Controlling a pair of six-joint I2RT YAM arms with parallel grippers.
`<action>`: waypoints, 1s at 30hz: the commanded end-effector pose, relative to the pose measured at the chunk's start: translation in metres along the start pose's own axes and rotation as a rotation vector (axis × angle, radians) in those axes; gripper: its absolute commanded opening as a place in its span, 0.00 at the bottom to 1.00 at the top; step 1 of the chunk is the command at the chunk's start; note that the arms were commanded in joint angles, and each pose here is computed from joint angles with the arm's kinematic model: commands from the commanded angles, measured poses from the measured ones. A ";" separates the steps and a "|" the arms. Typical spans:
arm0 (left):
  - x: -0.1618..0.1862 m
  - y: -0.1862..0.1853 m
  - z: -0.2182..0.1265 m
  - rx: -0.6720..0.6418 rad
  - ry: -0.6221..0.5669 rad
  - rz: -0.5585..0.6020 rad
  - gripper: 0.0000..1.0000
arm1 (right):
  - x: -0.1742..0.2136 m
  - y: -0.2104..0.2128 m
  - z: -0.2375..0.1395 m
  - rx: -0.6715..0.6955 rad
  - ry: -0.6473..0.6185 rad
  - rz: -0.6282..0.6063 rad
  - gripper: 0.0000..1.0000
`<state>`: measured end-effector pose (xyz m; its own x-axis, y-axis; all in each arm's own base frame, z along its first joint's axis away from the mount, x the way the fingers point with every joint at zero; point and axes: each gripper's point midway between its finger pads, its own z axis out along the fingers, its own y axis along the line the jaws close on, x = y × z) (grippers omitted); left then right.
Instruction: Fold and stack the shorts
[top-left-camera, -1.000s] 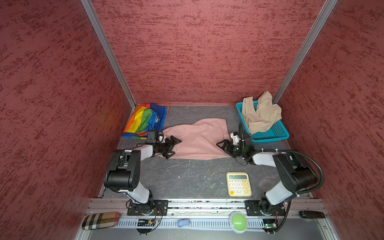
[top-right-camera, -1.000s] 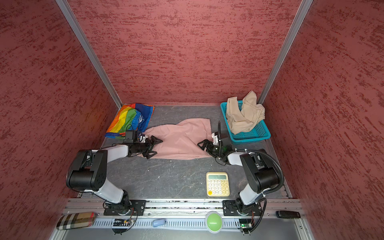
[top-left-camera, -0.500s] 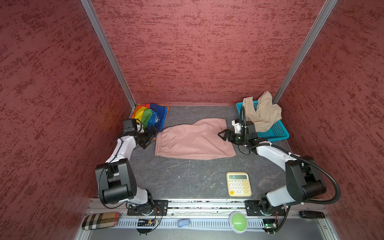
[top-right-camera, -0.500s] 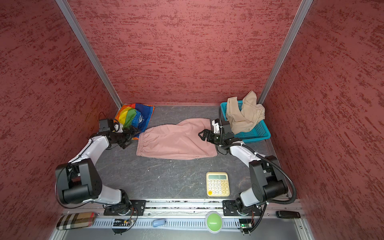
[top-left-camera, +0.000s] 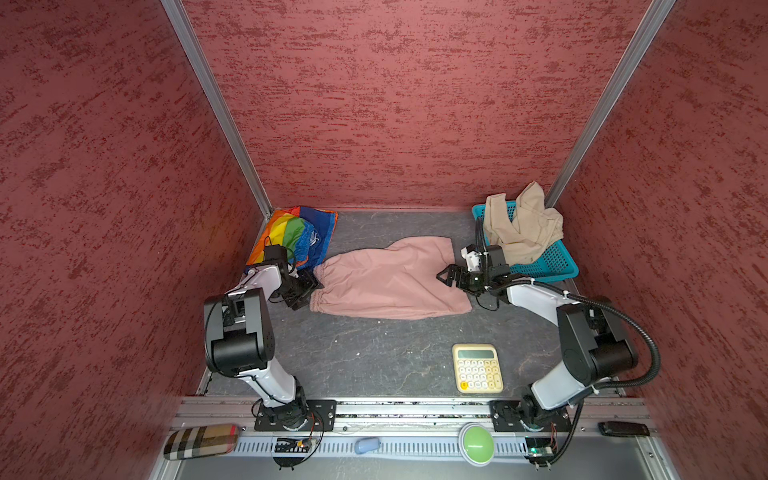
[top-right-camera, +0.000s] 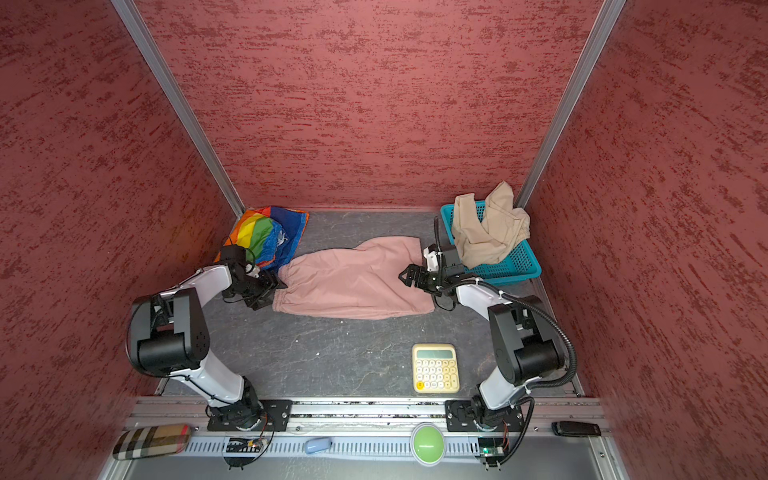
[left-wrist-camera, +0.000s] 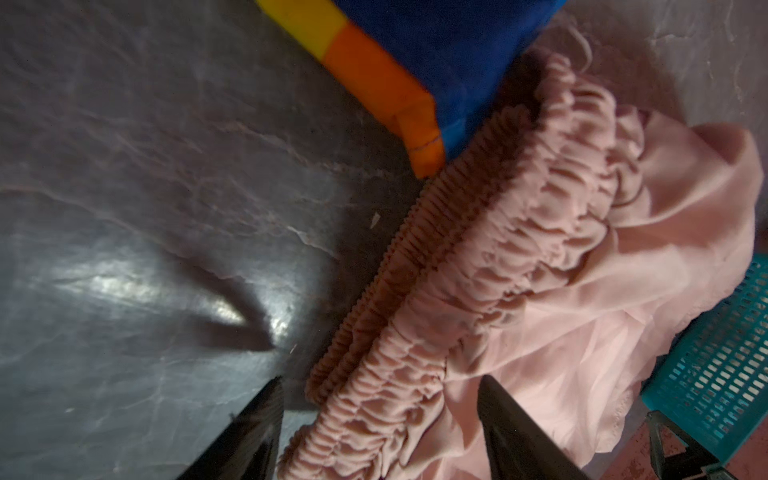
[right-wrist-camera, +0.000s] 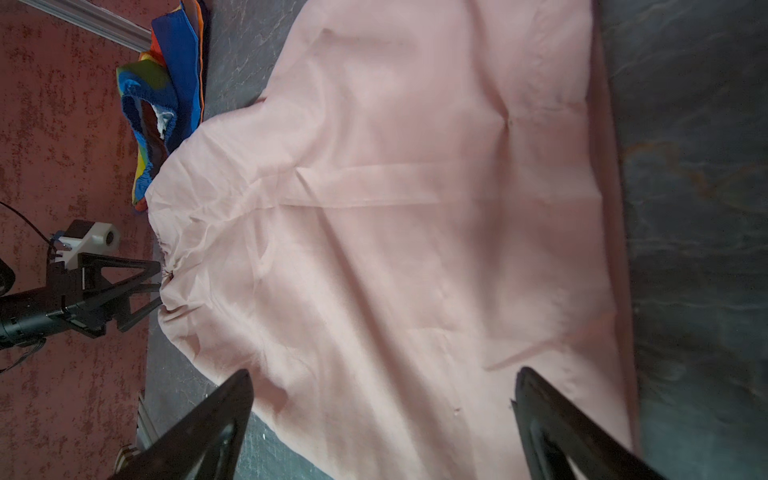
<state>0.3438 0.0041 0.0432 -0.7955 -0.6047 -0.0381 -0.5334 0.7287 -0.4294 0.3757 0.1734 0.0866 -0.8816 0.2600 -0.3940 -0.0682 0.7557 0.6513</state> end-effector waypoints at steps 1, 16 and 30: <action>-0.005 0.002 0.007 -0.063 0.004 0.040 0.70 | -0.002 -0.003 0.001 -0.029 -0.006 -0.011 0.99; 0.004 0.000 0.039 -0.217 0.054 0.175 0.11 | 0.002 -0.025 0.003 -0.015 0.013 0.032 0.99; -0.005 -0.016 0.015 -0.295 0.005 0.313 0.00 | -0.011 -0.075 -0.003 0.296 -0.012 0.015 0.99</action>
<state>0.3675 -0.0169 0.0331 -0.9110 -0.3961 -0.1150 -0.3661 0.9050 -0.2168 0.3847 0.1347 0.0536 -0.8841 0.2953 -0.3621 0.0474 0.8277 0.5592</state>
